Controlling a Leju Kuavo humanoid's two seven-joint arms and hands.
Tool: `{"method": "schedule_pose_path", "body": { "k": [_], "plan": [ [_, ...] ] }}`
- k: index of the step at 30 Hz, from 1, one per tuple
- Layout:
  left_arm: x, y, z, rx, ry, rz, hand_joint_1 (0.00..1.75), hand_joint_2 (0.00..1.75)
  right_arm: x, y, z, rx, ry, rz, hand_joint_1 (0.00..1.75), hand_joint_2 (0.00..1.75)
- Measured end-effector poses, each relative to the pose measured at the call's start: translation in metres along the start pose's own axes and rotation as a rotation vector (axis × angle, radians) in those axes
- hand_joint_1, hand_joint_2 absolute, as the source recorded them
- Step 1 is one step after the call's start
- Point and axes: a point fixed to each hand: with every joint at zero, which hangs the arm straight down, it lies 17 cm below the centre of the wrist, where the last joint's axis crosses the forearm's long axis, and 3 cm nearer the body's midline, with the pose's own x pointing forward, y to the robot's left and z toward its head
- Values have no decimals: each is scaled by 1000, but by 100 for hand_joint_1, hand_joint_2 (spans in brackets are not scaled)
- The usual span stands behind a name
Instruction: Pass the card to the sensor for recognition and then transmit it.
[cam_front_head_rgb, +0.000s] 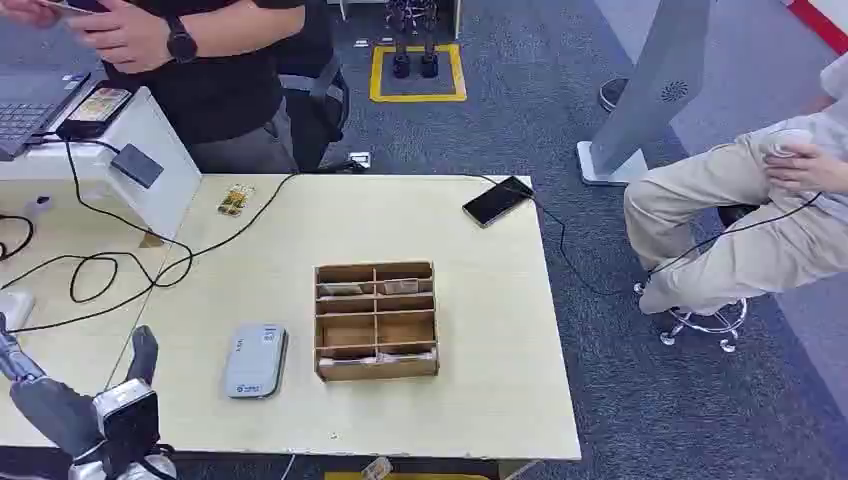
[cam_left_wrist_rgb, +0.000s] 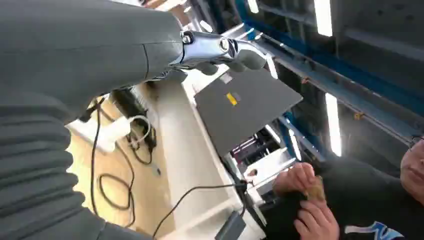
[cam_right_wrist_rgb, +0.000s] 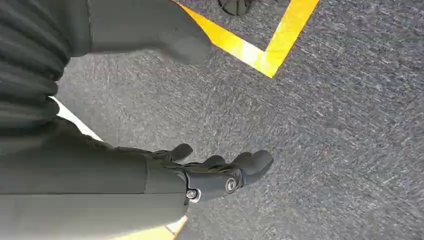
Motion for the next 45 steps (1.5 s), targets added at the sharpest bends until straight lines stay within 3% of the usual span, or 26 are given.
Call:
{"method": "schedule_pose_path", "body": {
  "k": [5, 9, 14, 18, 29, 30, 31, 45],
  "plan": [
    [20, -16, -28, -66, -216, -233, 0, 175, 7, 6, -1, 33, -33, 37, 0, 175],
    [22, -22, -51, -61, -288, -343, 0, 175, 11, 7, -3, 46, -49, 57, 0, 175],
    [14, -30, -64, -66, -293, -416, 0, 175, 13, 9, -4, 60, -55, 71, 0, 175],
    [-1, -58, -53, -168, -297, -488, 0, 175, 13, 12, -5, 79, -50, 63, 0, 175],
    [-16, -71, -54, -190, -241, -494, 0, 175, 13, 12, -7, 86, -45, 69, 0, 175],
    [-16, -72, -55, -185, -234, -490, 168, 175, 13, 12, -7, 86, -46, 70, 0, 175],
    [-16, -72, -57, -177, -226, -481, 175, 175, 13, 12, -7, 87, -46, 71, 0, 175],
    [-31, -74, -61, -115, -121, -368, 175, 175, 13, 12, -6, 86, -44, 72, 0, 175]
  ]
}}
